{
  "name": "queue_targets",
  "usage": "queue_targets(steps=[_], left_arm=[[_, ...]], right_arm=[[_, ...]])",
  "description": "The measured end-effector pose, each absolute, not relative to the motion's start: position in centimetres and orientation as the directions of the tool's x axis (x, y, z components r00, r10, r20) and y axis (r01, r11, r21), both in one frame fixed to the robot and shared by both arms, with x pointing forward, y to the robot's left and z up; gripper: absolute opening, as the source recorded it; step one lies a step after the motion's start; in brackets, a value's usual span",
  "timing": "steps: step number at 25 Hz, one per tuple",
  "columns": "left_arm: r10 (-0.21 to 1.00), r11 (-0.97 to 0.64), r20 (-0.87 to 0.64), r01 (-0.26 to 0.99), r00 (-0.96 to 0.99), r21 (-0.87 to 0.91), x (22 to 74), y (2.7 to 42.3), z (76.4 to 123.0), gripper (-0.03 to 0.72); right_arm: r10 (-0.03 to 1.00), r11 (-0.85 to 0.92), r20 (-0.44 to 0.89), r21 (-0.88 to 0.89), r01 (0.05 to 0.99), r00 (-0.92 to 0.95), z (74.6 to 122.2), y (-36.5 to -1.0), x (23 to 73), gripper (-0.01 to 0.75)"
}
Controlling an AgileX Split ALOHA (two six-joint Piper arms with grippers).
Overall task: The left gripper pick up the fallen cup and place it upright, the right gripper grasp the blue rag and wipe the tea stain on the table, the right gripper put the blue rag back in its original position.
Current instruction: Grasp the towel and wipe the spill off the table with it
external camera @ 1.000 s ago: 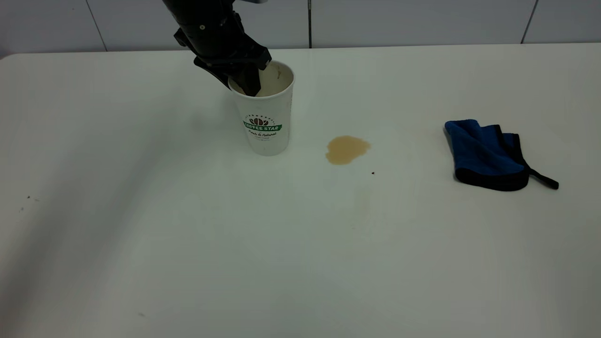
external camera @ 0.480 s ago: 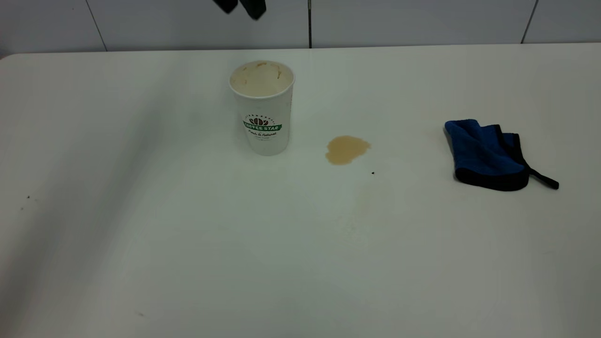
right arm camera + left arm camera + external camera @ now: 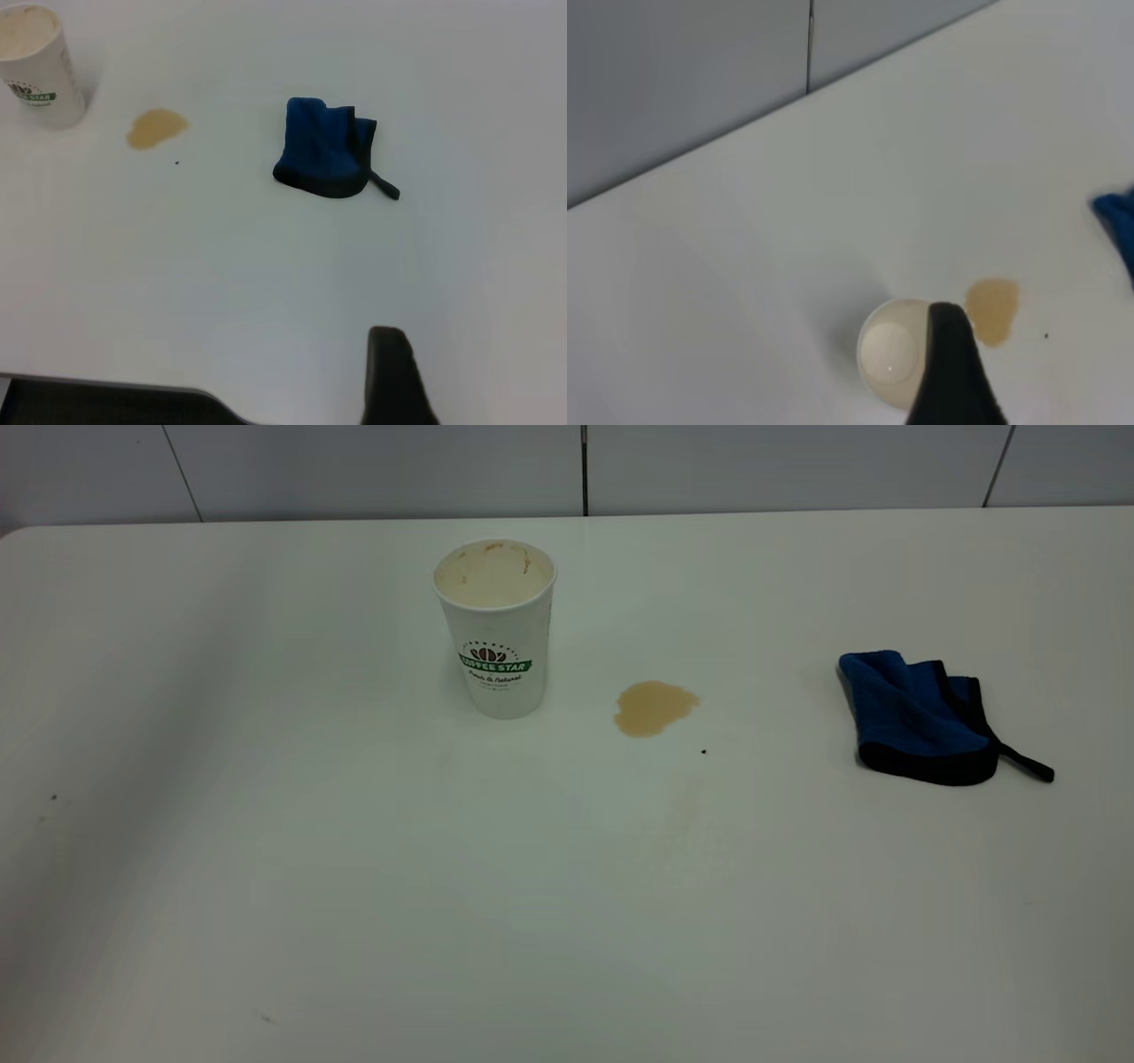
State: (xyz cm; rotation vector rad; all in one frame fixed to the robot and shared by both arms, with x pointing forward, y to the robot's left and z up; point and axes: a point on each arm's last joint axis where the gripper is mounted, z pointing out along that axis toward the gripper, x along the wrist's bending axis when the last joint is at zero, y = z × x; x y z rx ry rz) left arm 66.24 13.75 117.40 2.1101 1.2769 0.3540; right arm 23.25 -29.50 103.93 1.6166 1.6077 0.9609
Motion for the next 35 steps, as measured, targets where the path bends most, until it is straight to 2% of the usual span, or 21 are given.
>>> queue_targets(steps=[5, 9, 16, 24, 31, 35], left_arm=[[0.867, -0.297, -0.105, 0.676, 0.486, 0.674, 61.0, 14.9, 121.8, 0.537], [0.863, -0.323, -0.118, 0.717, 0.491, 0.617, 56.2, 16.1, 121.8, 0.537], [0.879, -0.377, -0.117, 0.825, 0.462, 0.420, 46.8, 19.9, 116.0, 0.531], [0.898, -0.419, -0.025, 0.873, 0.439, 0.250, 36.8, 24.8, 108.0, 0.524], [0.916, -0.380, -0.016, 0.877, 0.402, 0.294, 30.8, 27.2, 102.7, 0.524], [0.918, -0.359, -0.011, 0.842, 0.397, 0.401, 28.8, 28.0, 102.5, 0.524]], right_arm=[[0.998, -0.032, 0.051, 0.855, 0.518, -0.023, 103.9, -29.5, 23.3, 0.511], [0.998, -0.032, 0.051, 0.855, 0.518, -0.023, 103.9, -29.5, 23.3, 0.511], [0.998, -0.032, 0.051, 0.855, 0.518, -0.023, 103.9, -29.5, 23.3, 0.511], [0.998, -0.032, 0.052, 0.855, 0.518, -0.023, 103.9, -29.5, 23.3, 0.511], [0.998, -0.032, 0.052, 0.855, 0.518, -0.023, 103.9, -29.5, 23.3, 0.511], [0.998, -0.032, 0.052, 0.855, 0.518, -0.023, 103.9, -29.5, 23.3, 0.511]])
